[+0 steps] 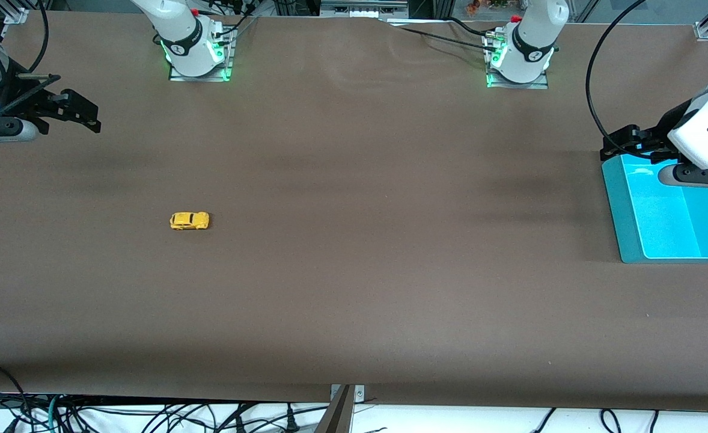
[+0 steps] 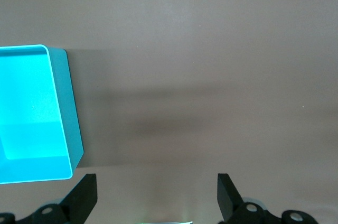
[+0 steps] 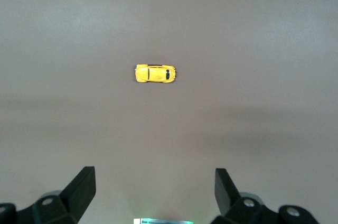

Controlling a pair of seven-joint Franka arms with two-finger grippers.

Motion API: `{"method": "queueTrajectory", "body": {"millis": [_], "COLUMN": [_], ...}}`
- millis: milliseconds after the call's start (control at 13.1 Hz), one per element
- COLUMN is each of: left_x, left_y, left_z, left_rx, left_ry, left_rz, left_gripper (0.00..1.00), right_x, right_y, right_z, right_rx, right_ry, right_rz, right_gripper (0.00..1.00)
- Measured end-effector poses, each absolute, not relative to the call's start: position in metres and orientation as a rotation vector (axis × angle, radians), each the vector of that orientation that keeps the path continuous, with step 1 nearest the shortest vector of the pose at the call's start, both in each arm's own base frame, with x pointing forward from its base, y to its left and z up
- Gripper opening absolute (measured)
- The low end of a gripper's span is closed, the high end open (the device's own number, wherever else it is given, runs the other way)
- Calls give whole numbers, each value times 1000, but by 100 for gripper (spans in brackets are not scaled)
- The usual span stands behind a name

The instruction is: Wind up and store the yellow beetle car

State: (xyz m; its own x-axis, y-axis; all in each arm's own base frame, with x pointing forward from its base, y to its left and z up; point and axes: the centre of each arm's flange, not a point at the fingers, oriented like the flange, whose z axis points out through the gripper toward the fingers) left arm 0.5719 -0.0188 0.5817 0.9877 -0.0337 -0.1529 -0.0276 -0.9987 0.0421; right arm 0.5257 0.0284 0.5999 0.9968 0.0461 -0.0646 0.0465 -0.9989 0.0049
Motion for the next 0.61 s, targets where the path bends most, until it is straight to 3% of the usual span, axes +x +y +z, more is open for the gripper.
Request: {"method": "queueTrajectory", "body": {"millis": [609], "left_x": [572], "left_y": [-19], "left_z": [582], "left_rx": [3092], "left_ry": [-48], "left_rz": [-239], "left_gripper": [100], "right_x": [527], "right_y": [28], "right_z": [591], "right_rx": [3131], "right_ry": [94], "right_rz": [-135], "right_gripper": [100]}}
